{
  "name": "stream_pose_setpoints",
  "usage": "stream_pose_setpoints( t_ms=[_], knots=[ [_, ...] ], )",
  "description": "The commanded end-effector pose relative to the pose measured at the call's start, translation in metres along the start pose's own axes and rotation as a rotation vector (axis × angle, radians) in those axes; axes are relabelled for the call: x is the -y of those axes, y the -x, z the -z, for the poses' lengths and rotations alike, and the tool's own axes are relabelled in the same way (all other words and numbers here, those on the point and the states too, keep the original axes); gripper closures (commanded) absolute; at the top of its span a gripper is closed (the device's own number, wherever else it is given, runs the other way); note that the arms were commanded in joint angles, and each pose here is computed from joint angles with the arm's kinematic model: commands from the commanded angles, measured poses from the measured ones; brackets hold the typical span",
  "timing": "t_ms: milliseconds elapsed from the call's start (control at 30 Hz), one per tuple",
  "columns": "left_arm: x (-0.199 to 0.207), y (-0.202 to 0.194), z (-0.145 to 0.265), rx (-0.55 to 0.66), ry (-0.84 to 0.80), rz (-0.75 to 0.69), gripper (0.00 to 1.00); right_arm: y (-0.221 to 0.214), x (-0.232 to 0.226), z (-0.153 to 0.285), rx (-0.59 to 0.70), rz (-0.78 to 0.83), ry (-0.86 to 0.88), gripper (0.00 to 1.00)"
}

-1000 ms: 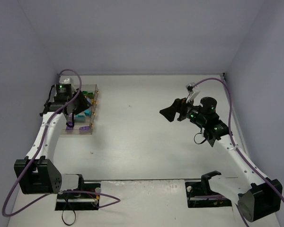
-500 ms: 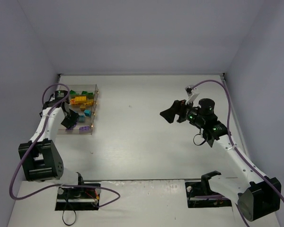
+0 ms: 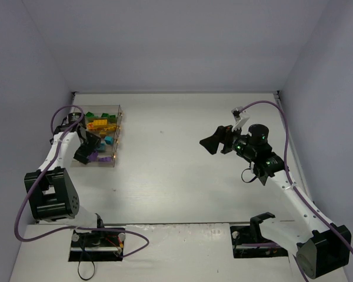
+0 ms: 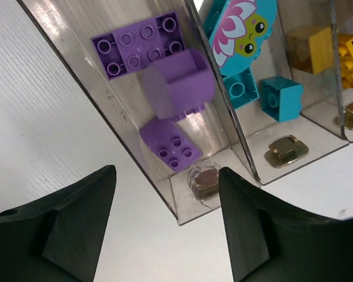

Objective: Sort the legos into containers by color

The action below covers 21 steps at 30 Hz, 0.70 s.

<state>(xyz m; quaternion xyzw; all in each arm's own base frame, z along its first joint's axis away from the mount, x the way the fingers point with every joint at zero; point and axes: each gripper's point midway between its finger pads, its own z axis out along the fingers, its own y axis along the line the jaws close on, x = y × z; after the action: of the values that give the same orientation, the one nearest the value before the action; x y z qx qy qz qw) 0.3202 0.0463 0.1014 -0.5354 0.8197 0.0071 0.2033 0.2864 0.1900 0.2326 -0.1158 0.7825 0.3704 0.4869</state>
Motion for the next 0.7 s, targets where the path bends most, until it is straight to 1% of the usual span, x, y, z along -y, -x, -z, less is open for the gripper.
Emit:
stream_pose_setpoints(
  t_ms=[0, 133, 233, 267, 333, 367, 400, 433, 467, 533, 567, 667],
  knots=[
    [0.012, 0.015, 0.021, 0.055, -0.083, 0.040, 0.36, 0.020, -0.004, 0.000, 0.065, 0.029, 0.010, 0.21],
    [0.019, 0.025, 0.040, 0.087, -0.134, 0.016, 0.36, 0.025, -0.003, -0.002, 0.070, 0.032, 0.004, 0.21],
    [0.028, 0.035, 0.069, 0.147, -0.228, -0.063, 0.36, 0.034, 0.001, -0.002, 0.096, 0.039, -0.031, 0.21],
    [0.030, 0.040, 0.085, 0.182, -0.271, -0.085, 0.36, 0.037, 0.003, -0.001, 0.108, 0.039, -0.045, 0.19],
    [0.030, 0.046, 0.105, 0.223, -0.301, -0.165, 0.36, 0.048, 0.010, 0.001, 0.145, 0.040, -0.100, 0.16],
    [0.035, 0.043, 0.120, 0.227, -0.358, -0.208, 0.36, 0.052, 0.013, 0.002, 0.159, 0.042, -0.121, 0.12],
    [0.035, 0.041, 0.127, 0.240, -0.377, -0.290, 0.36, 0.059, 0.015, 0.004, 0.180, 0.045, -0.144, 0.10],
    [0.036, 0.040, 0.135, 0.255, -0.398, -0.319, 0.36, 0.065, 0.022, 0.006, 0.205, 0.048, -0.192, 0.08],
    [0.038, 0.035, 0.151, 0.269, -0.463, -0.387, 0.36, 0.068, 0.025, 0.008, 0.213, 0.062, -0.216, 0.04],
    [0.040, 0.026, 0.166, 0.283, -0.519, -0.462, 0.36, 0.080, 0.029, 0.014, 0.240, 0.084, -0.260, 0.01],
    [0.037, 0.022, 0.178, 0.311, -0.552, -0.522, 0.36, 0.084, 0.036, 0.019, 0.247, 0.106, -0.310, 0.00],
    [0.029, 0.005, 0.200, 0.336, -0.605, -0.656, 0.36, 0.095, 0.045, 0.035, 0.279, 0.142, -0.404, 0.00]
  ],
)
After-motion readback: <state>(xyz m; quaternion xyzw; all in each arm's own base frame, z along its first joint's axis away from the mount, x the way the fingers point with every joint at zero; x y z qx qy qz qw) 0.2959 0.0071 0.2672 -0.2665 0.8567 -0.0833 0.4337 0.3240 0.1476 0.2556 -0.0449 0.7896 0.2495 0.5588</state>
